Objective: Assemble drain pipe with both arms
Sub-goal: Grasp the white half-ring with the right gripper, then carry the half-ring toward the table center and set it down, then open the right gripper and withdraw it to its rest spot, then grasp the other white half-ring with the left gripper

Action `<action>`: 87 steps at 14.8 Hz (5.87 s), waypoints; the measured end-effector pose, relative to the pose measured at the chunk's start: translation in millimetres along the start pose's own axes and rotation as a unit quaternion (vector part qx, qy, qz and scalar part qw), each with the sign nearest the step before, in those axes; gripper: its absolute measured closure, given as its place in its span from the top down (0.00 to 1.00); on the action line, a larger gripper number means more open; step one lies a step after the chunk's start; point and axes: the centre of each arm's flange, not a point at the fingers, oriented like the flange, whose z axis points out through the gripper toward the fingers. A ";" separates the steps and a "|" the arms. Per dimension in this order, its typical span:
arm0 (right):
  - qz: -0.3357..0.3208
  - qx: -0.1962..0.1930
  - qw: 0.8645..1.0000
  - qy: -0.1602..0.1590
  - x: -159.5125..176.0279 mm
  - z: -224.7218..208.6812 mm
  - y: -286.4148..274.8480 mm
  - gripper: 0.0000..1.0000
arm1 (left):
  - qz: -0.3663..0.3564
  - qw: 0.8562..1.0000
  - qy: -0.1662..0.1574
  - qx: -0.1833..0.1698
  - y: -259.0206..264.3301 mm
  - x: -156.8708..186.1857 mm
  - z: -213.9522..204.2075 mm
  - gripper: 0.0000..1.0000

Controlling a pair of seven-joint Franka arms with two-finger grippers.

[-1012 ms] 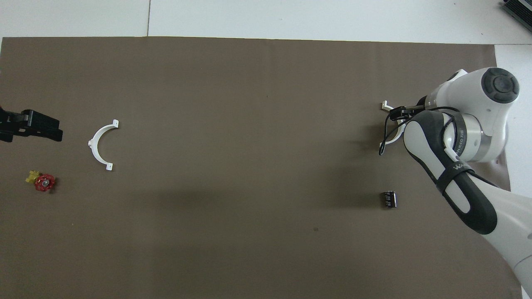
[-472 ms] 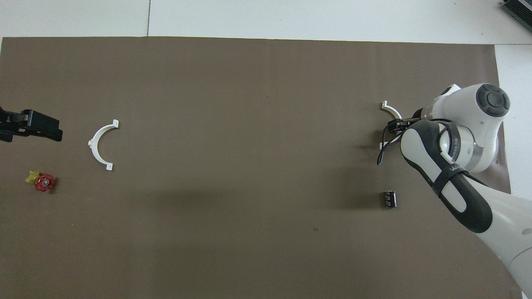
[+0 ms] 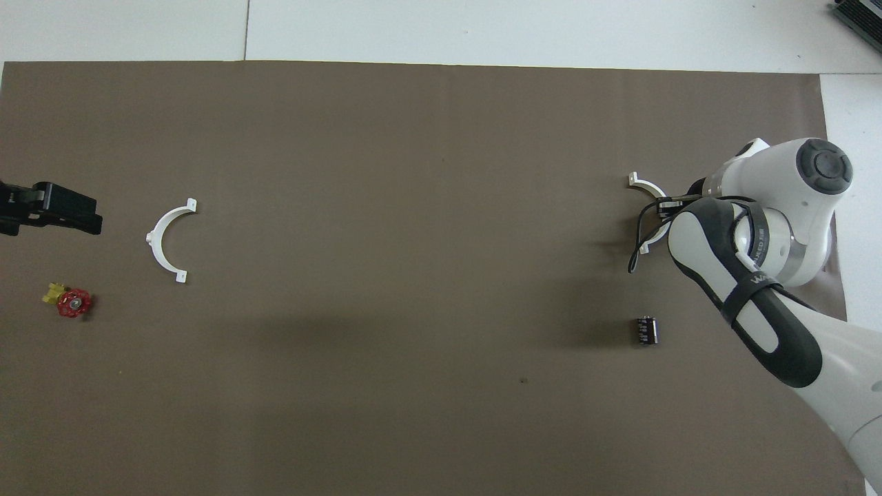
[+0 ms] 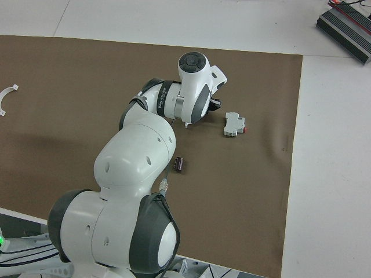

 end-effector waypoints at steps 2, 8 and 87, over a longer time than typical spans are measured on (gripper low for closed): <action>0.028 0.005 1.000 -0.003 12.0 -26.7 -25.9 0.21 | 0.000 1.000 0.000 0.000 0.0 0.0 0.0 1.00; 0.072 -0.002 0.997 -0.023 5.3 -80.0 -177.3 0.21 | 0.000 1.000 0.000 0.000 0.1 -0.1 -0.2 1.00; 0.026 -0.032 0.996 -0.073 -63.8 -325.2 -28.1 1.00 | -0.291 0.953 0.079 -0.015 -54.1 -12.7 326.9 1.00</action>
